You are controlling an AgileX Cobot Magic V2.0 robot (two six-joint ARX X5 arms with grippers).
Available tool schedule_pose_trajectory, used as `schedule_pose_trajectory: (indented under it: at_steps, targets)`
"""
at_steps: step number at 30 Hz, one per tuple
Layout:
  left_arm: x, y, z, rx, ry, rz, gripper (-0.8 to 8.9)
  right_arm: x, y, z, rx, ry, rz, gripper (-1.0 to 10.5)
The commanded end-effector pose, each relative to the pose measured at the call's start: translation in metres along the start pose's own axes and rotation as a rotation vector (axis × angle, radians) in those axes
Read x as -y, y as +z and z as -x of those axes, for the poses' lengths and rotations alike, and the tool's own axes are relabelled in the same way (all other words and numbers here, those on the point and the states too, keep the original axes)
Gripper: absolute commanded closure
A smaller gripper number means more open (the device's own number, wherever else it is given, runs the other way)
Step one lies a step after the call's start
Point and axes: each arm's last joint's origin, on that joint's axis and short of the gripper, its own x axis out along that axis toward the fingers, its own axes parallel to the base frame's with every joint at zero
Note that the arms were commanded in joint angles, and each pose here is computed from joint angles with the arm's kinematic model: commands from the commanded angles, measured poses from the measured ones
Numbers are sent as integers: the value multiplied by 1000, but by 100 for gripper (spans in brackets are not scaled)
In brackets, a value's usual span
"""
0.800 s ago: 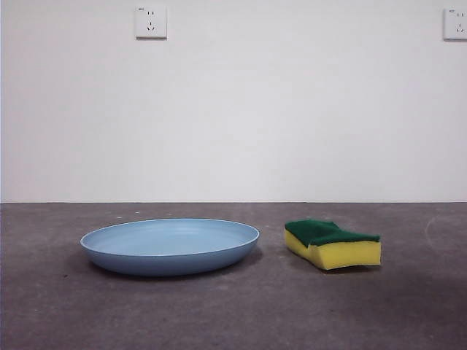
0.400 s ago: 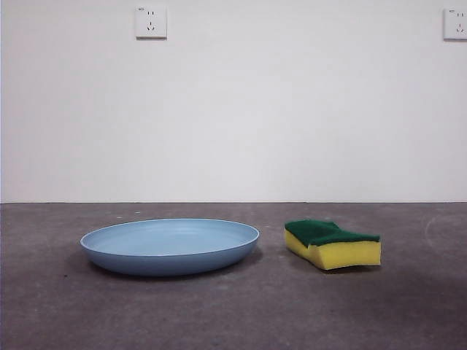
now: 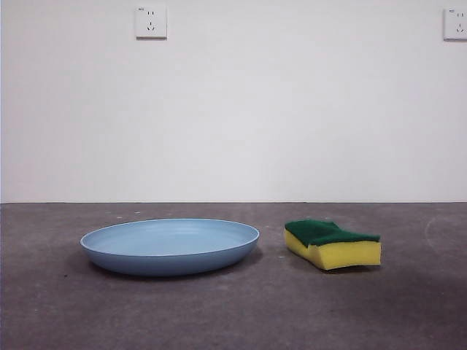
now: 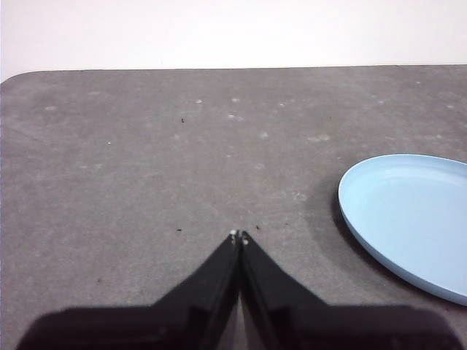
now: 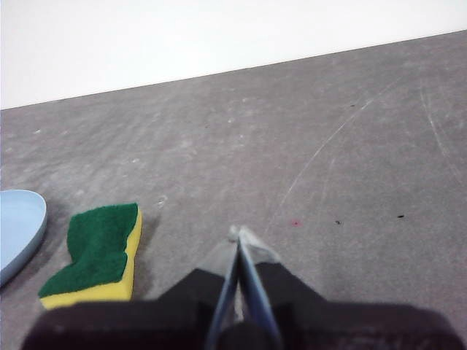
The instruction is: Pick up the plate,pick up the cloth,clean the plate with the cloth
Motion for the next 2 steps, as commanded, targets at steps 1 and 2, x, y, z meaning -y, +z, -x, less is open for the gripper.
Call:
schedule_pose_trajectory:
  at_steps: [1,2]
  targets:
    - [-1,-4,-1,-12,4,4,816,1,-4,-1,-15,-3,-10,945]
    - [-1,-4,-1,-12,4,4,816,1,-4,-1,-15,-3,-10,945]
